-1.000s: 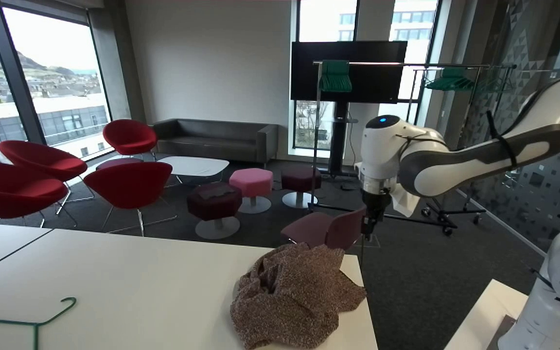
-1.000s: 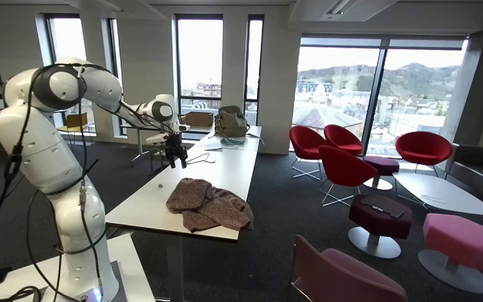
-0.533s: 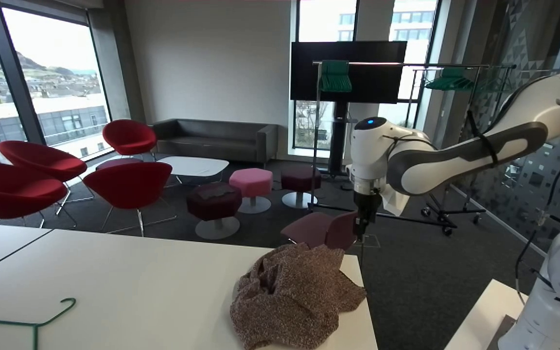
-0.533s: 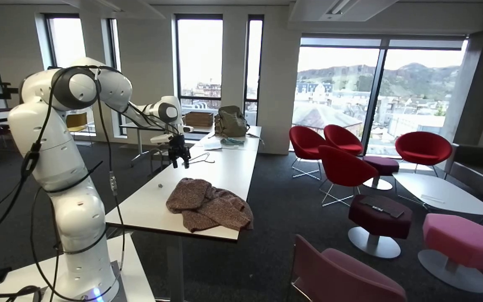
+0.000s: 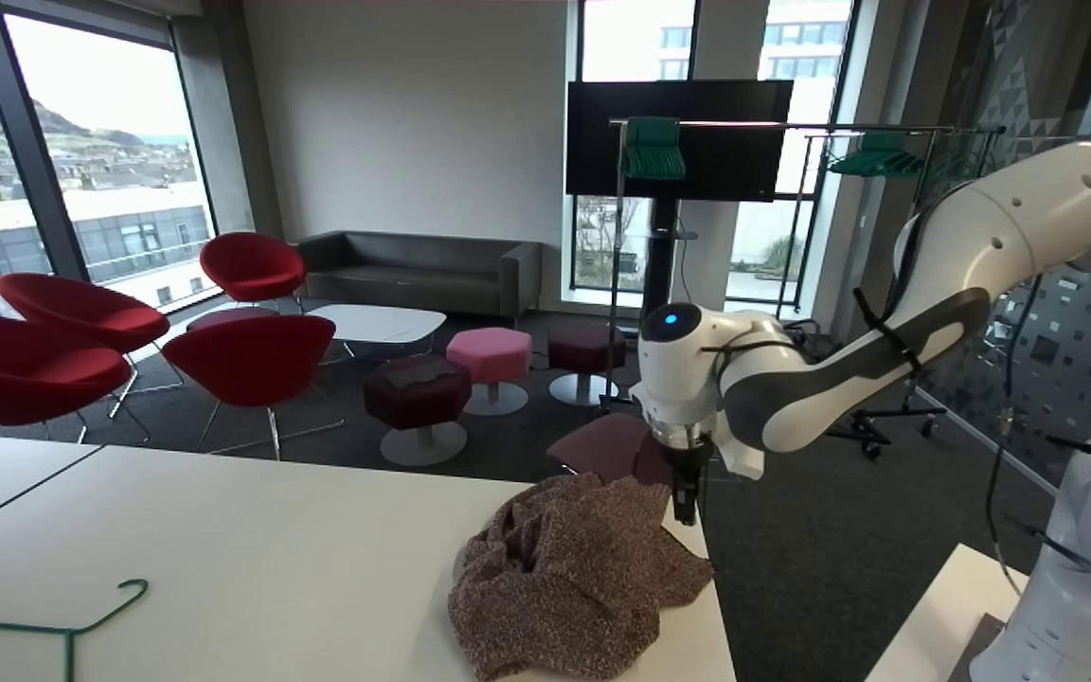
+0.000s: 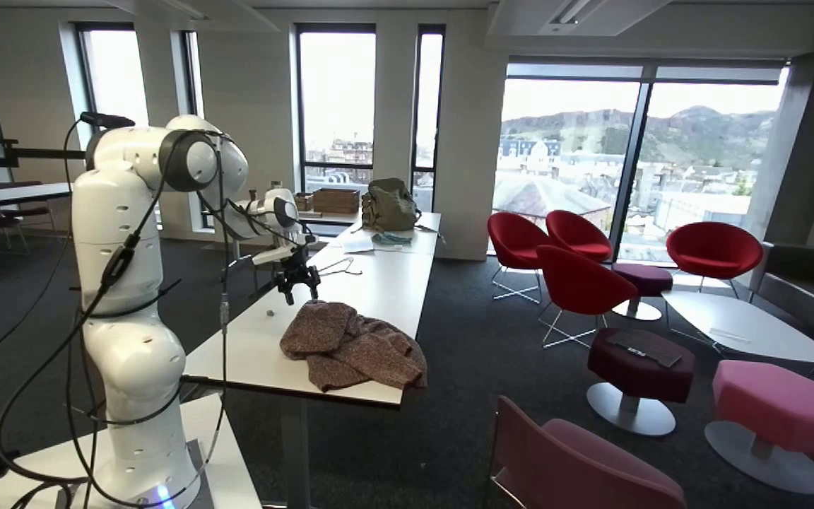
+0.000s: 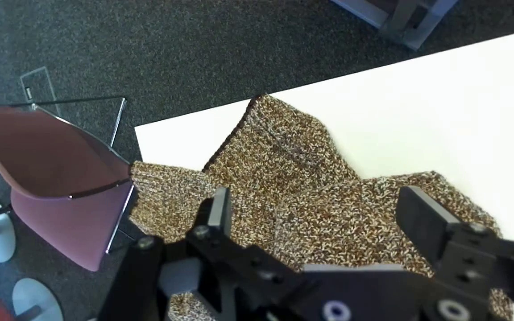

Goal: Hang the jersey on the back of the chair

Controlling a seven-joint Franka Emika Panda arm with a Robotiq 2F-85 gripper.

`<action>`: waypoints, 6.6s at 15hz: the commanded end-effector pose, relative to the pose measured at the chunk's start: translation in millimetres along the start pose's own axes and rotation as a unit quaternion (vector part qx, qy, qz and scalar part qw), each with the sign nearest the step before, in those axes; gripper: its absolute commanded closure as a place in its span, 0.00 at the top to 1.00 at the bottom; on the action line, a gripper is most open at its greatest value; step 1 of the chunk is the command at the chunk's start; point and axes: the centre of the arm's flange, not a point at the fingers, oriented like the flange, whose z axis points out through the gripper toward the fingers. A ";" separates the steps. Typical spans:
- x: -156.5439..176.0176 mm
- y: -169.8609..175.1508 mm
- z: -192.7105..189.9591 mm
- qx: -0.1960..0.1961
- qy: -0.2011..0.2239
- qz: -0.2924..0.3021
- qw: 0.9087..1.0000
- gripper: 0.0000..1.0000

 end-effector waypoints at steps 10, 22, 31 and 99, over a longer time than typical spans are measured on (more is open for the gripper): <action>73.5 -119.7 22.0 -0.049 0.034 -0.143 0.988 1.00; 115.8 -179.5 59.1 -0.069 -0.002 -0.187 0.980 1.00; 169.3 -231.7 61.0 -0.092 0.001 -0.188 0.978 1.00; -48.6 -9.3 -128.8 0.119 0.365 0.031 0.923 0.03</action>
